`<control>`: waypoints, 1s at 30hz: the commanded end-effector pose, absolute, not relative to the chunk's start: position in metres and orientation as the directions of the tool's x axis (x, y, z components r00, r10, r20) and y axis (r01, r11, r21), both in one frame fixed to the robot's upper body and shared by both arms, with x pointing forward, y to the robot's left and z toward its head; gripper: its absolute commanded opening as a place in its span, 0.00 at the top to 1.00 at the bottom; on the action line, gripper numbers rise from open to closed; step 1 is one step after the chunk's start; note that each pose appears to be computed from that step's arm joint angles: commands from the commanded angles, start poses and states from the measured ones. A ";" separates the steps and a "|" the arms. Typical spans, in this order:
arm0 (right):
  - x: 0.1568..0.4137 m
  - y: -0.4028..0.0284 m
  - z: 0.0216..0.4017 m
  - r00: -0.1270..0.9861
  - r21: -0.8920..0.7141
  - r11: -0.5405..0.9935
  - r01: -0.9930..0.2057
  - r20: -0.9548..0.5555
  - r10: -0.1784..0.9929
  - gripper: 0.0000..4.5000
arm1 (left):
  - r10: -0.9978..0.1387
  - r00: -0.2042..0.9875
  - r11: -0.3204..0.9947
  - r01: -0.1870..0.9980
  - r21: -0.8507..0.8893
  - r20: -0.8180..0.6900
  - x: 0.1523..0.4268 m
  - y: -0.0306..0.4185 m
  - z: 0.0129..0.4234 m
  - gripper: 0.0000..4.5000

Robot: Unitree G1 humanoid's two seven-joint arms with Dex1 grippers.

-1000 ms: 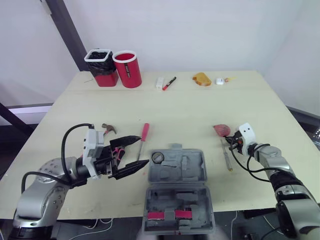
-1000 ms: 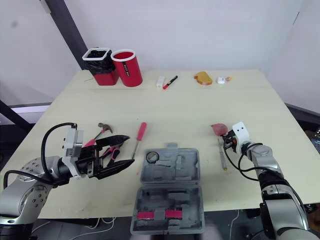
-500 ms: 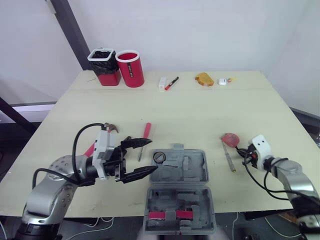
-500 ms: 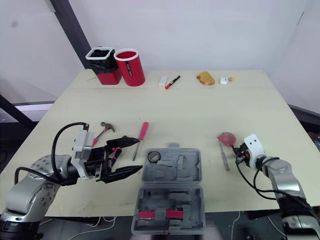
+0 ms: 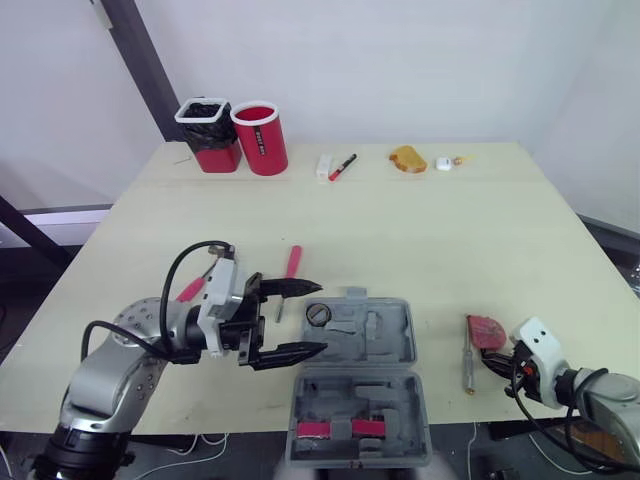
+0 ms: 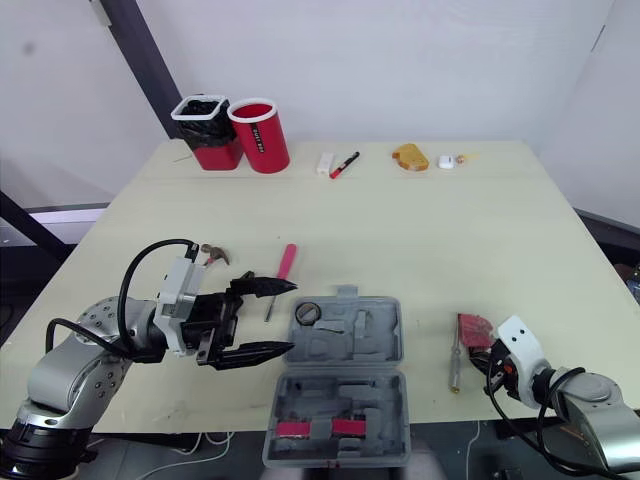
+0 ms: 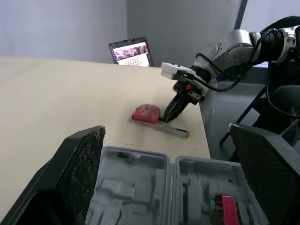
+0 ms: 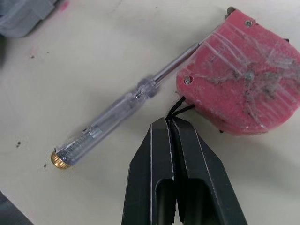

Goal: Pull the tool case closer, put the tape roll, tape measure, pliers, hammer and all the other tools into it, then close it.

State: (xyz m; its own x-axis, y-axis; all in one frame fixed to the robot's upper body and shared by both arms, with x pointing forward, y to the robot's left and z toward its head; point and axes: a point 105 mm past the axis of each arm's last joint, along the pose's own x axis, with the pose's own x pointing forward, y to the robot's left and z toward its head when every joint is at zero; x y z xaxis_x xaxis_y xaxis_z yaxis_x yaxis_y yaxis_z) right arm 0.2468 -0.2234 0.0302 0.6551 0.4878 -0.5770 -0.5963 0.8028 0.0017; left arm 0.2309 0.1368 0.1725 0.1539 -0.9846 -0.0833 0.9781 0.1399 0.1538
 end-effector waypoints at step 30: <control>0.216 -0.233 0.024 0.577 0.087 0.780 -0.619 -0.623 0.528 0.99 | -0.987 0.139 0.124 0.976 0.177 -0.078 0.230 0.131 0.179 0.00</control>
State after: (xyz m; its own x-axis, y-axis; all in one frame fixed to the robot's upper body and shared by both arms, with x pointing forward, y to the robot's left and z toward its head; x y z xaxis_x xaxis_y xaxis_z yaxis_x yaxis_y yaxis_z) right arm 0.2224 -0.2424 0.0218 0.6139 0.4838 -0.6238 -0.5803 0.8123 0.0589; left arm 0.2332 0.1340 0.1700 0.1613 -0.9832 -0.0850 0.9792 0.1487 0.1380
